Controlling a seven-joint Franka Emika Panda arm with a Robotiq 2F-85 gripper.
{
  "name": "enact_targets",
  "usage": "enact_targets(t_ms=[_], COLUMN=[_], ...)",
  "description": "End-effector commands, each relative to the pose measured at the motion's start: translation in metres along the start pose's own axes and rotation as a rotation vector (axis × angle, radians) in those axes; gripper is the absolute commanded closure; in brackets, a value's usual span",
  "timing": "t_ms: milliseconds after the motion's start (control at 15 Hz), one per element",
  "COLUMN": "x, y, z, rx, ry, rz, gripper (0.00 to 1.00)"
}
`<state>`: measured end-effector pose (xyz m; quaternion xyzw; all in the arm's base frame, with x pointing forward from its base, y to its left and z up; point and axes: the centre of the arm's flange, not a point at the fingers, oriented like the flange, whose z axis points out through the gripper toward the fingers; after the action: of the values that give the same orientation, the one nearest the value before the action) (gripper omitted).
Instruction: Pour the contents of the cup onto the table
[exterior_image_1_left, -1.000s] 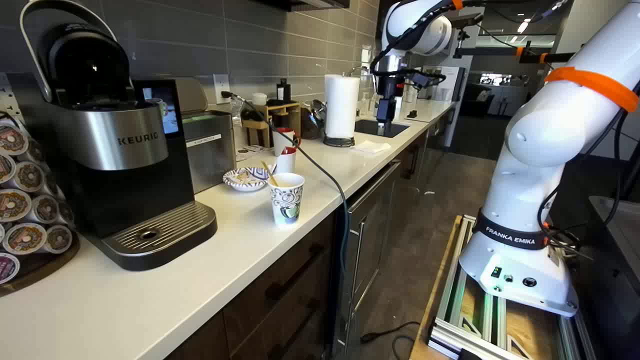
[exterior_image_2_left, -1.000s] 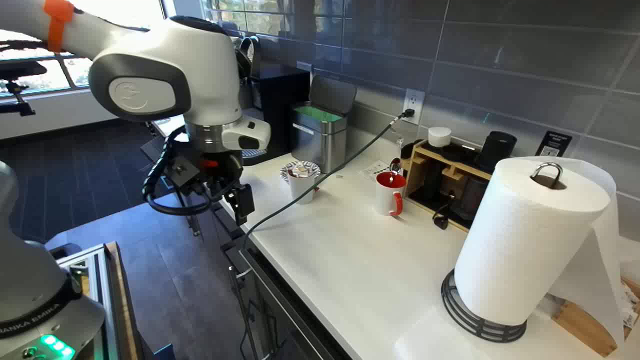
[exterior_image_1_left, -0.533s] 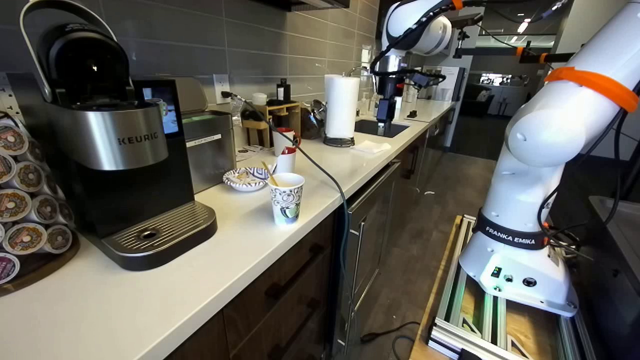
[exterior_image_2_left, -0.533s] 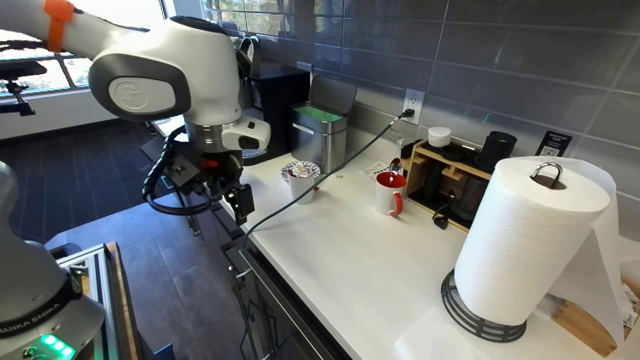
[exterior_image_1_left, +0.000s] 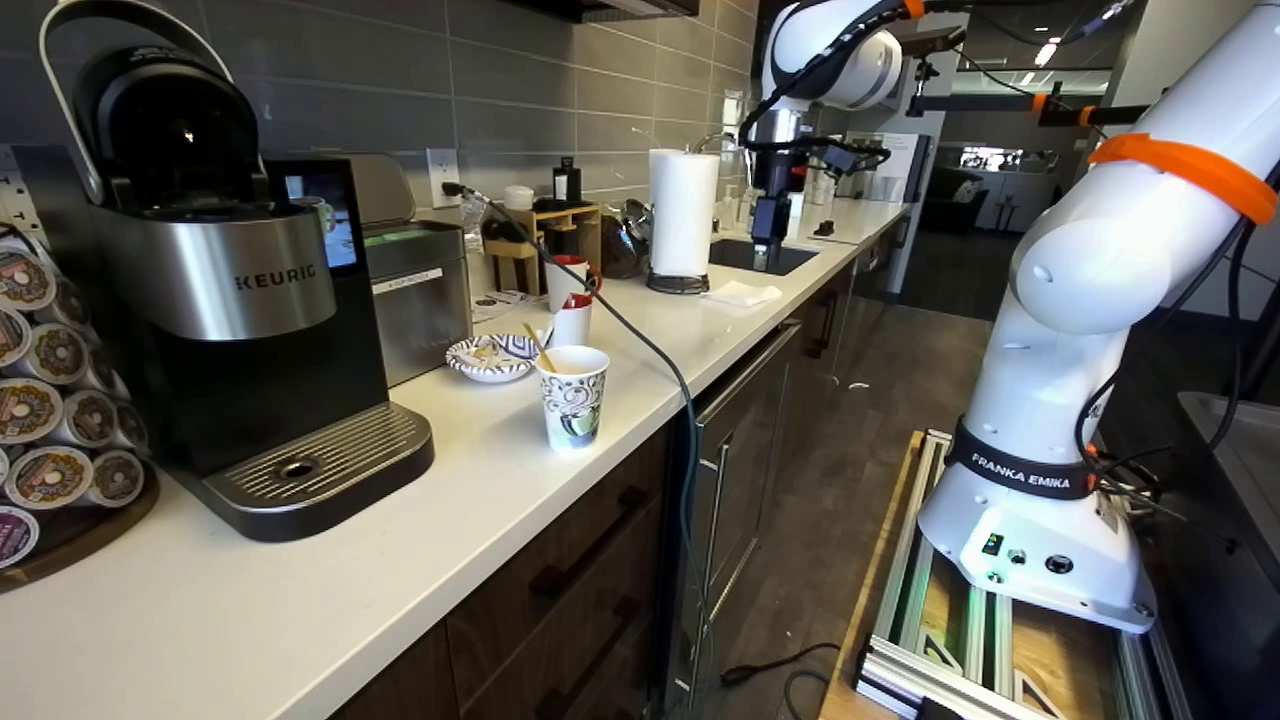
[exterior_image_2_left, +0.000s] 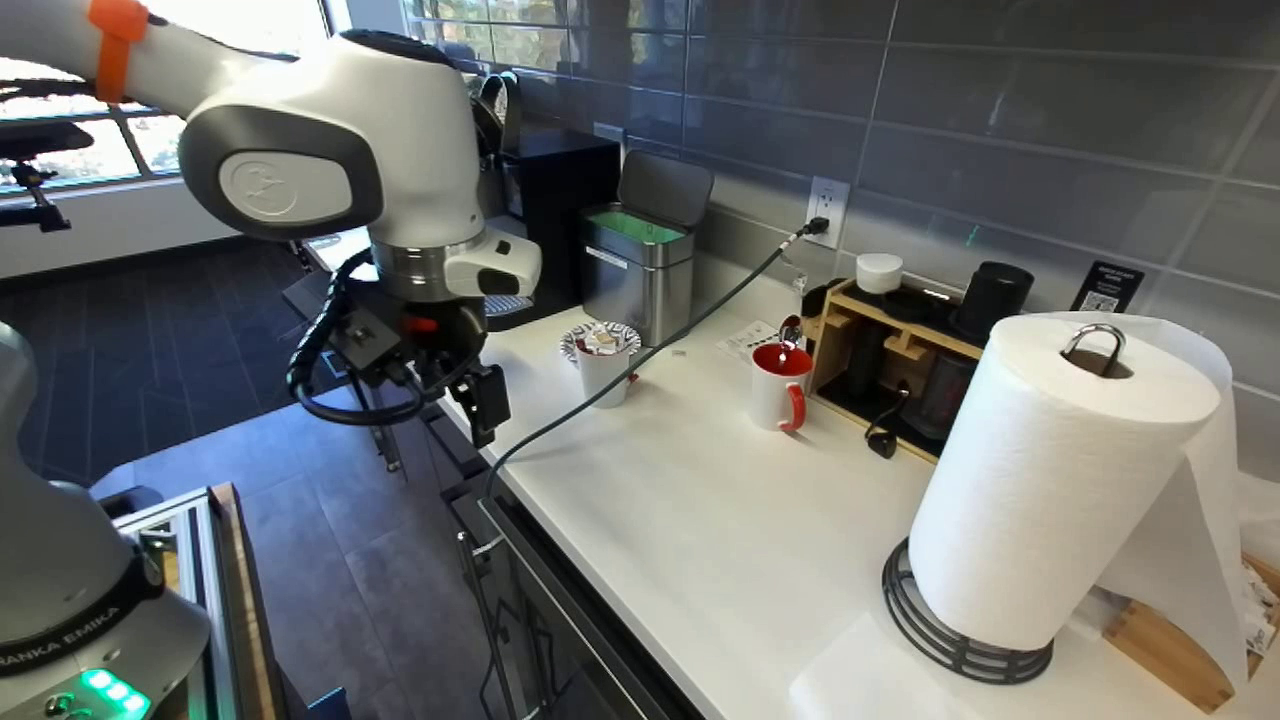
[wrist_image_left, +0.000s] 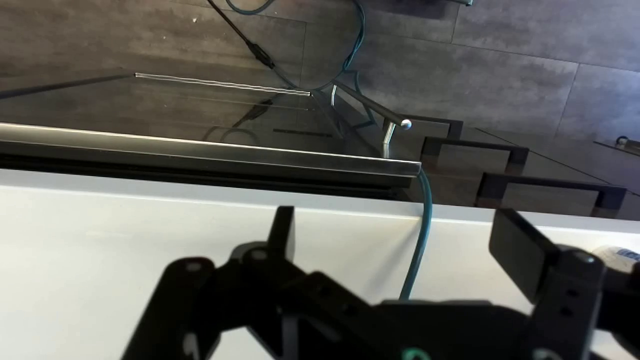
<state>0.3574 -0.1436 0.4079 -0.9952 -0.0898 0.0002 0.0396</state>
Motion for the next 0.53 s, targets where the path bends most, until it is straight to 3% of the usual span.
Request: enact_targets(t_ms=[0,467], x=[0.043,0.128], y=[-0.021,-0.108], z=[-0.003,-0.003], rx=[-0.005,0.028], ry=[0.006,0.051], rz=[-0.002,0.122], gripper=[0.00,0.00])
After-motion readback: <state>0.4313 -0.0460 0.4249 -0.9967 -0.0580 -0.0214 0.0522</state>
